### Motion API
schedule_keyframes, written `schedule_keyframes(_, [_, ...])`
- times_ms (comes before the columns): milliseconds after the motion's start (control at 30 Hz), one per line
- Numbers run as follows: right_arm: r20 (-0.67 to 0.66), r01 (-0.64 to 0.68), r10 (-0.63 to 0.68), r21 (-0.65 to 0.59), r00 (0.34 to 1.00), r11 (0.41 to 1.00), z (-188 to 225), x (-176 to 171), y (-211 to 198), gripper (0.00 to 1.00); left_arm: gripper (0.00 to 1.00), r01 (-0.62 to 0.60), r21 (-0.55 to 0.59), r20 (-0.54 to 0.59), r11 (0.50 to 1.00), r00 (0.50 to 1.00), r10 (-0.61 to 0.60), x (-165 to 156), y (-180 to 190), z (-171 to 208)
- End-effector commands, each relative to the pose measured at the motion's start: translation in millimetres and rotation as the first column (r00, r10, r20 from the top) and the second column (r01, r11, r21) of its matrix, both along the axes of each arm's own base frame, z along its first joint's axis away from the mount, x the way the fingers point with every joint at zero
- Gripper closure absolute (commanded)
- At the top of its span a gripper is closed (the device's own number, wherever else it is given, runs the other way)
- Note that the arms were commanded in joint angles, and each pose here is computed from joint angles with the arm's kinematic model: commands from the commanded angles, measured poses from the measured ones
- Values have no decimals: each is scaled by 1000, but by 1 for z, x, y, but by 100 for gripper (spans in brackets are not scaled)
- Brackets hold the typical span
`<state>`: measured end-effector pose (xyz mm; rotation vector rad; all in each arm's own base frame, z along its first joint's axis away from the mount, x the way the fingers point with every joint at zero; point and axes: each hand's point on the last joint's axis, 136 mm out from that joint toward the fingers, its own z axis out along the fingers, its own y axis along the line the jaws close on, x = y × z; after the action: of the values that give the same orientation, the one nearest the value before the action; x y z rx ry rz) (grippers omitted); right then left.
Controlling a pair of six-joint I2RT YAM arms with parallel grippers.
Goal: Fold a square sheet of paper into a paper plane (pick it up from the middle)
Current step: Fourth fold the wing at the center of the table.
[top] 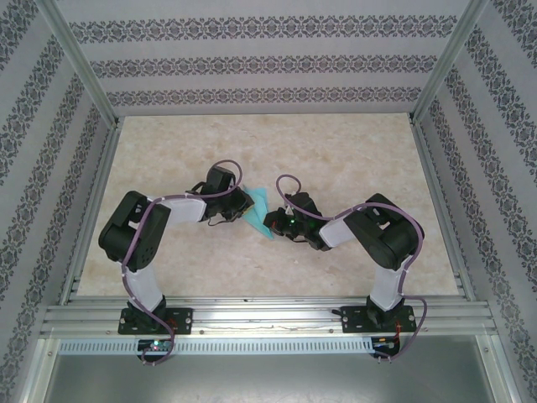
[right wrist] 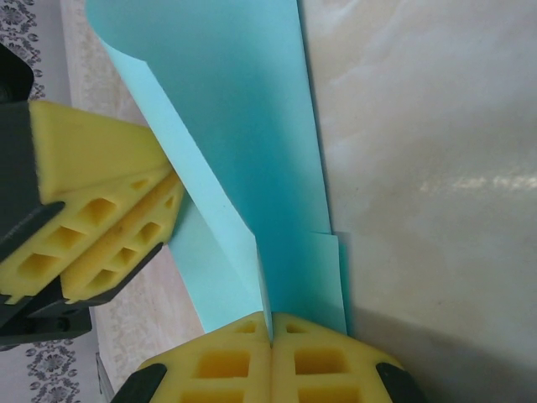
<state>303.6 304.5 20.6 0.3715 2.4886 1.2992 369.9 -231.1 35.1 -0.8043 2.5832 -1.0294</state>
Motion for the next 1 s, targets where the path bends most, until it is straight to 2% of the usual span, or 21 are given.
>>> schedule_keyframes(0, [-117,30,-41,-97,992,995,-38,-17,-22,95,83,-27,49,-2,998,1000,27,-4,11,1])
schedule_keyframes(133, [-122,30,-40,-84,992,996,-36,-17,-21,94,86,-4,11,-54,1000,999,4,-7,4,-9])
schedule_keyframes(333, [-106,25,-32,-69,994,997,-31,-15,-18,94,94,-43,22,-134,999,990,45,-23,11,-29])
schedule_keyframes(500, [-71,7,-11,-58,997,998,-19,-12,-13,93,97,-57,33,-165,998,984,62,-36,18,-37])
schedule_keyframes(767, [-84,26,-32,-72,996,997,-22,-16,-16,93,98,-95,39,-149,995,984,100,-43,24,-32])
schedule_keyframes(967, [-99,-32,26,-62,995,998,-26,-20,-2,94,97,-78,8,-130,997,988,78,-37,17,-29])
